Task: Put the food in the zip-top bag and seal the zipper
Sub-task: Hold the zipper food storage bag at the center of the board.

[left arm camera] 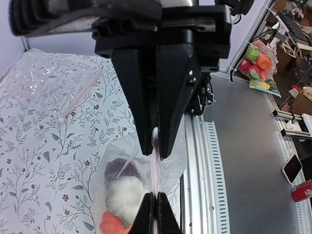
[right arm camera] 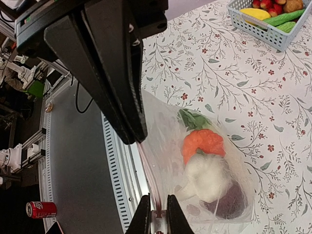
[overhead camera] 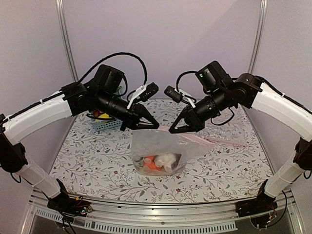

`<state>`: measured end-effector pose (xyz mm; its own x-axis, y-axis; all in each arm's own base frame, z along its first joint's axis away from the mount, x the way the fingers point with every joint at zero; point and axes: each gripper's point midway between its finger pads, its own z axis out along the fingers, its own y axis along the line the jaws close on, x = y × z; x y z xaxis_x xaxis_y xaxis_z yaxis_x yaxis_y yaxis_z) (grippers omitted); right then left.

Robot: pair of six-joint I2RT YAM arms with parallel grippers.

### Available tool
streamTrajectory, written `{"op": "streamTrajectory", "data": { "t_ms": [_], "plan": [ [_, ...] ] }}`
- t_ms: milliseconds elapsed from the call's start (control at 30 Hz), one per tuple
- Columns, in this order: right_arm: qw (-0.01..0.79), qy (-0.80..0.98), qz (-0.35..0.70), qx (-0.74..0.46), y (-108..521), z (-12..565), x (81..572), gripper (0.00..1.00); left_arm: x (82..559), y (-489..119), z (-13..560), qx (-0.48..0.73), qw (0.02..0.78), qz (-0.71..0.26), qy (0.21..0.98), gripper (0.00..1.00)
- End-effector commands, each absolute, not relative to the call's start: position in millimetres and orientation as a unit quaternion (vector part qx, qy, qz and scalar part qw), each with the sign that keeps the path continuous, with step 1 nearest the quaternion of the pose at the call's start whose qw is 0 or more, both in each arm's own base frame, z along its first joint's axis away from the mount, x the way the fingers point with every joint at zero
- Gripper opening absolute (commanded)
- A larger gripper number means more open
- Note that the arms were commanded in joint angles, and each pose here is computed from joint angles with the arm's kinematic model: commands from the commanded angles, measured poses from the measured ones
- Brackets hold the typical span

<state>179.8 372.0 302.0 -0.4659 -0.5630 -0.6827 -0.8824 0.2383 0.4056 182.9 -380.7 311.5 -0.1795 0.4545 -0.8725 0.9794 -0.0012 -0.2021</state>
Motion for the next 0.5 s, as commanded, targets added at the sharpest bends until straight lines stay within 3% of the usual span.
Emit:
{"op": "streamTrajectory", "data": {
  "t_ms": [0, 467],
  "plan": [
    [0.219, 0.752, 0.395, -0.481, 375, 303, 177, 0.00, 184, -384, 325, 0.549, 0.344, -0.439, 0.623, 0.00],
    [0.230, 0.763, 0.391, -0.460, 371, 296, 180, 0.00, 203, -370, 335, 0.514, 0.375, -0.441, 0.634, 0.00]
  ]
}}
